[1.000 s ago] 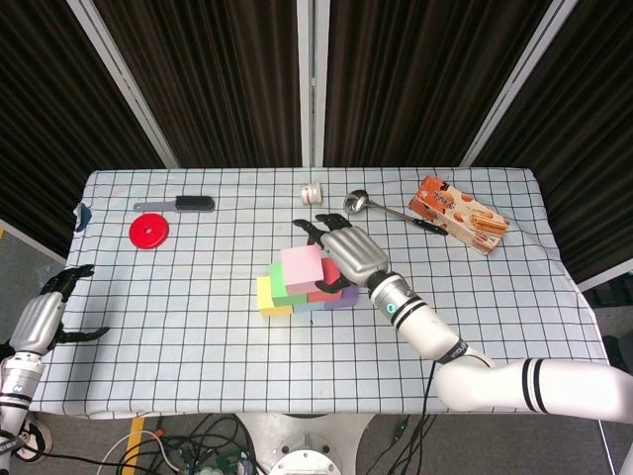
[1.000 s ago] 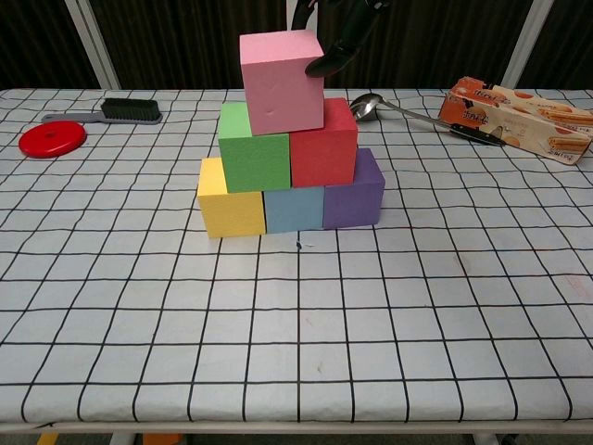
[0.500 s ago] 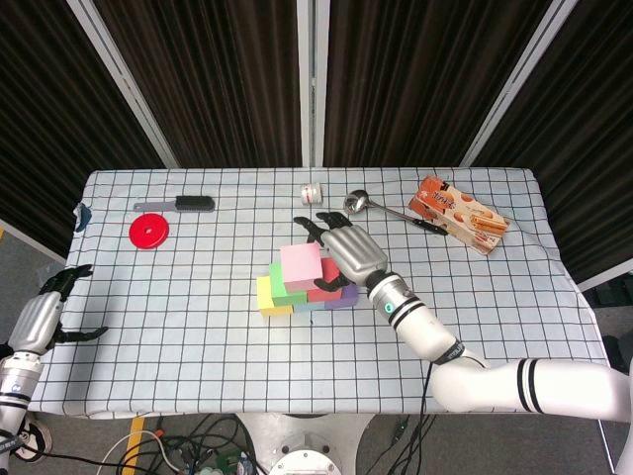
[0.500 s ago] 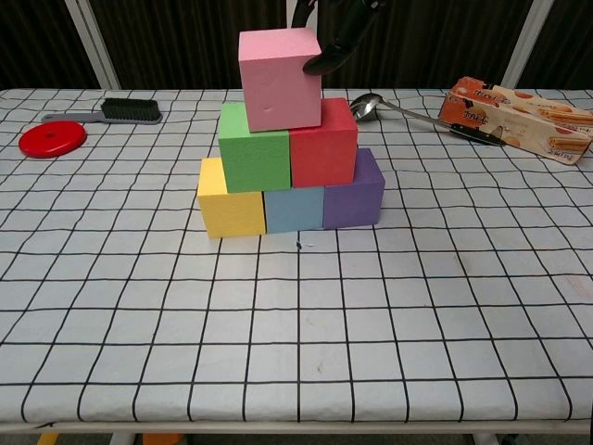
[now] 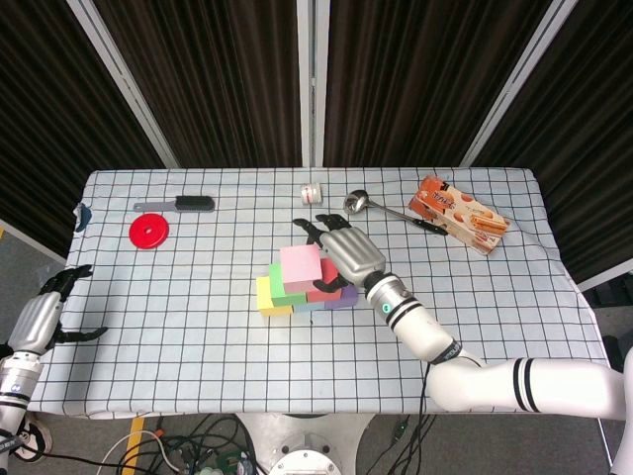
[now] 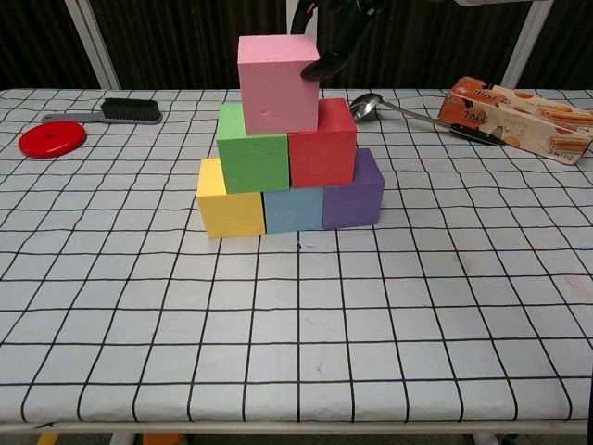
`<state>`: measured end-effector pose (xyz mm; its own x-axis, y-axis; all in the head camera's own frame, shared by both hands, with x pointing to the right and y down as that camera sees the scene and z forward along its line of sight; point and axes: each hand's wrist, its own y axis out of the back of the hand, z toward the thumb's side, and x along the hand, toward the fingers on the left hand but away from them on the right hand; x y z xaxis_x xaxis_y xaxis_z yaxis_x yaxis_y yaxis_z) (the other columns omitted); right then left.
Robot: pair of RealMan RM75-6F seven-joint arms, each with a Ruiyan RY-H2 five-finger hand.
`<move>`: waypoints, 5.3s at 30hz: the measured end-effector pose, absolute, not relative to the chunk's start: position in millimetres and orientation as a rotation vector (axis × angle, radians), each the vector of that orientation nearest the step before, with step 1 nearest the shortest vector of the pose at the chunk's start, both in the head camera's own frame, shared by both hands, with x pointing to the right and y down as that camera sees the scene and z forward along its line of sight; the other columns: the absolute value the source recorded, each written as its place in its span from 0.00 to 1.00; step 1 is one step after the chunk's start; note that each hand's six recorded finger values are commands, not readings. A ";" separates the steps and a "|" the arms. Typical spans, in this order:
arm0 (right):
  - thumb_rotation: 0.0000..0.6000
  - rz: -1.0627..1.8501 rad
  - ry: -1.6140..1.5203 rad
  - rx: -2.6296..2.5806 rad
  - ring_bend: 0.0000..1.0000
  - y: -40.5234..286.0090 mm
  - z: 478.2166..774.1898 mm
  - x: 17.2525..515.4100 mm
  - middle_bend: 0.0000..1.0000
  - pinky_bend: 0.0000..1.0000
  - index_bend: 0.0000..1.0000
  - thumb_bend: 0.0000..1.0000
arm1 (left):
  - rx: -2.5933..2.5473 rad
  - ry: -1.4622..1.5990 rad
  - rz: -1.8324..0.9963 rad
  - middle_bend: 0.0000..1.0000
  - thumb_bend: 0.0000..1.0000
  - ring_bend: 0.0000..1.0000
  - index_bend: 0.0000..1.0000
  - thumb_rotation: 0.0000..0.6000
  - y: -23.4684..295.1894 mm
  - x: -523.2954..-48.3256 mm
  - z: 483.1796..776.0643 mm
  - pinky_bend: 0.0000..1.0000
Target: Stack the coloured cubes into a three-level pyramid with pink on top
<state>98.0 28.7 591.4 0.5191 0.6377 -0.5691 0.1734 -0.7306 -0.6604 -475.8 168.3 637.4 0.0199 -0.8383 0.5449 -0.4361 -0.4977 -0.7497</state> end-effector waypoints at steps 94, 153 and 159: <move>1.00 1.116 -1.124 -2.266 0.00 23.9 547.4 289.0 0.00 0.00 0.00 0.12 | -2.197 1.370 -1.237 0.15 0.00 0.05 0.10 1.00 100.3 -219.7 685.8 0.08; 1.00 1.116 -1.177 -2.294 0.00 26.7 552.5 312.4 0.00 0.00 0.00 0.12 | -2.219 1.316 -1.259 0.14 0.00 0.05 0.09 1.00 99.9 -201.9 683.8 0.08; 1.00 1.131 -1.143 -2.238 0.00 31.2 545.6 319.5 0.00 0.00 0.00 0.11 | -2.085 1.308 -1.315 0.07 0.00 0.01 0.09 1.00 102.9 -248.1 673.0 0.08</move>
<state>319.5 31.2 545.6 0.3442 0.8034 -0.4859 0.4940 -0.5951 -0.6339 -248.1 102.9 673.0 0.1437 -0.8411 0.5214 -0.5173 -0.5130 -0.6850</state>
